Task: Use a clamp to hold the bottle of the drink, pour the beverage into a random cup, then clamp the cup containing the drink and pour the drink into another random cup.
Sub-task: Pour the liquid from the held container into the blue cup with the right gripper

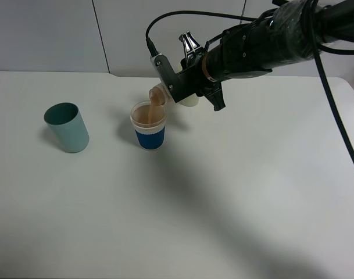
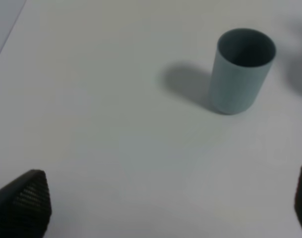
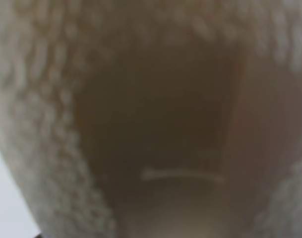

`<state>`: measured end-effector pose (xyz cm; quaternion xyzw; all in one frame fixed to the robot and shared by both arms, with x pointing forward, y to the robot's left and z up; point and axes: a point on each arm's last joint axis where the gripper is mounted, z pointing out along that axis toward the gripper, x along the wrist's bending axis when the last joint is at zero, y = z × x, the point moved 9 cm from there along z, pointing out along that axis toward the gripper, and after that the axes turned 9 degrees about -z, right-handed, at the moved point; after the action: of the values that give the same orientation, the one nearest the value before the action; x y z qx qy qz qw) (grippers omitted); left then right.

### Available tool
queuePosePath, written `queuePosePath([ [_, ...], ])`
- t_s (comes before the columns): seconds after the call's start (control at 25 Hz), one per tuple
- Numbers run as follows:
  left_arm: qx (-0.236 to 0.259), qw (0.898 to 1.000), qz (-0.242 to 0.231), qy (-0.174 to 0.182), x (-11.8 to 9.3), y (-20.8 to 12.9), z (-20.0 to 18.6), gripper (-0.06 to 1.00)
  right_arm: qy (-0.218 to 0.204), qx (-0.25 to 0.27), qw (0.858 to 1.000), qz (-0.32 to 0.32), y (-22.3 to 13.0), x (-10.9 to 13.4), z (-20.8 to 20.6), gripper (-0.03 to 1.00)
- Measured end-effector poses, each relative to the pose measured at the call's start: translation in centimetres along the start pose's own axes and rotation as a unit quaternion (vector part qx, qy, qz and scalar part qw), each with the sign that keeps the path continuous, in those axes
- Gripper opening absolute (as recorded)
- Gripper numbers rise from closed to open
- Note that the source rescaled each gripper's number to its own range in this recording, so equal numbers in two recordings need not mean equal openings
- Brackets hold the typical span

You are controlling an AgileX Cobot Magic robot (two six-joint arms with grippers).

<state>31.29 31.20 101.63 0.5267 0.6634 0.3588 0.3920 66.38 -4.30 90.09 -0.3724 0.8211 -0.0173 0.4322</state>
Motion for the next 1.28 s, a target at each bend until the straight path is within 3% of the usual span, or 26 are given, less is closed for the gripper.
queuePosePath([
  [1.0, 0.000, 1.000, 0.000, 0.000, 0.0, 0.0, 0.0, 1.00, -0.001, 0.005, 1.000, -0.003, -0.2, -0.1, -0.1, 0.01],
  [1.28, 0.000, 1.000, 0.000, 0.000, 0.0, 0.0, 0.0, 1.00, -0.017, 0.016, 1.000, -0.004, -1.1, -1.4, -1.4, 0.01],
])
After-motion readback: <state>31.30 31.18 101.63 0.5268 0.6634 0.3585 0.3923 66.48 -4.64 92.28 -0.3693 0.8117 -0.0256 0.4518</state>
